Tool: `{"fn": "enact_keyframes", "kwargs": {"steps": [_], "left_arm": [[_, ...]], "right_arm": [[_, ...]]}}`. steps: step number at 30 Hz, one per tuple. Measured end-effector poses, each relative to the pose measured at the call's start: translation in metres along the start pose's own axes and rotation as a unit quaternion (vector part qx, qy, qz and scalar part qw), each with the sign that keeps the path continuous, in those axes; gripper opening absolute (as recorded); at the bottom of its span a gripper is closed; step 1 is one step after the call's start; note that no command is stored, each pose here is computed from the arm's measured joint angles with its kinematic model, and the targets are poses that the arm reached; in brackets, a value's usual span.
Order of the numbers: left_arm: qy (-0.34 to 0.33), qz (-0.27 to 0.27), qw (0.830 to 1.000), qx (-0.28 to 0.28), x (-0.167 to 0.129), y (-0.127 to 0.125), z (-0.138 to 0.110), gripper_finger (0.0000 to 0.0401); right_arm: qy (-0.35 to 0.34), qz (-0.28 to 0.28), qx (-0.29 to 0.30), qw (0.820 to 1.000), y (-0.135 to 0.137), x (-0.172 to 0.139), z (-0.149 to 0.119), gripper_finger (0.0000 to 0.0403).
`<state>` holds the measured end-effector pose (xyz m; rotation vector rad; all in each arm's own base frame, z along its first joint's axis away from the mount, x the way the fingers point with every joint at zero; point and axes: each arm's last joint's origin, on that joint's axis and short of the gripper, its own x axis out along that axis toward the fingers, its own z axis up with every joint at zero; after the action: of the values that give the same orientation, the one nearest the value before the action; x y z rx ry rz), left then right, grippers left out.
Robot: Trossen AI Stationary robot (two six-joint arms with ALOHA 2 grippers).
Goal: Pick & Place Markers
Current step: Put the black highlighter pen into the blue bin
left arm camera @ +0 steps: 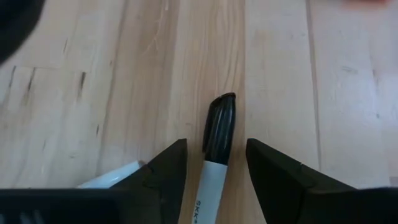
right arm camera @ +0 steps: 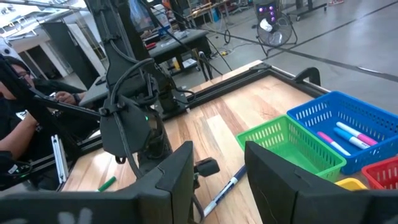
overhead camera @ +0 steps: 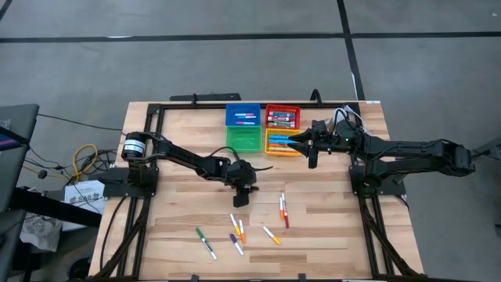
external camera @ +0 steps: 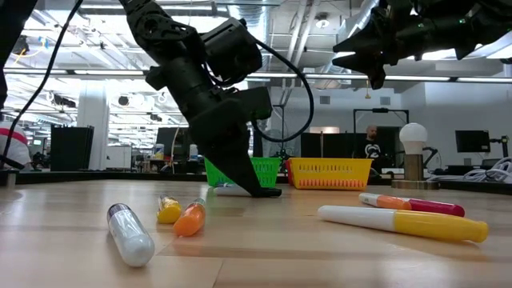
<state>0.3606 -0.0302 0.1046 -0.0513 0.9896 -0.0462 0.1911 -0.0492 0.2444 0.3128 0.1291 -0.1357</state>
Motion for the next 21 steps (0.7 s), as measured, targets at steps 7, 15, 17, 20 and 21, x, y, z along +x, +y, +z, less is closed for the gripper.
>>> {"fn": "enact_keyframes", "kwargs": {"steps": [7, 15, 17, 20, 21], "left_arm": [[0.004, 0.002, 0.999, -0.033, 0.0008, 0.0006, -0.0013, 0.0096], [0.005, -0.053, 0.997, -0.049, 0.0016, -0.0043, -0.0009, 0.0041], [0.006, -0.061, 0.997, -0.054, 0.0016, -0.0047, -0.001, 0.0042], [0.0, -0.061, 0.997, -0.056, -0.0018, -0.005, 0.0011, 0.0051], [-0.002, -0.061, 0.997, -0.056, -0.0035, -0.0052, 0.002, 0.0052]], "right_arm": [[0.0, 0.0, 0.0, 1.0, 0.0, 0.0, 0.0, 0.0133], [0.0, 0.0, 0.0, 1.0, 0.0, 0.0, 0.0, 0.0134], [0.0, 0.0, 0.0, 1.0, 0.0, 0.0, 0.0, 0.0133], [0.0, 0.0, 0.0, 1.0, 0.0, 0.0, 0.0, 0.0133], [0.0, 0.0, 0.0, 1.0, 0.0, 0.0, 0.0, 0.0133]]}}
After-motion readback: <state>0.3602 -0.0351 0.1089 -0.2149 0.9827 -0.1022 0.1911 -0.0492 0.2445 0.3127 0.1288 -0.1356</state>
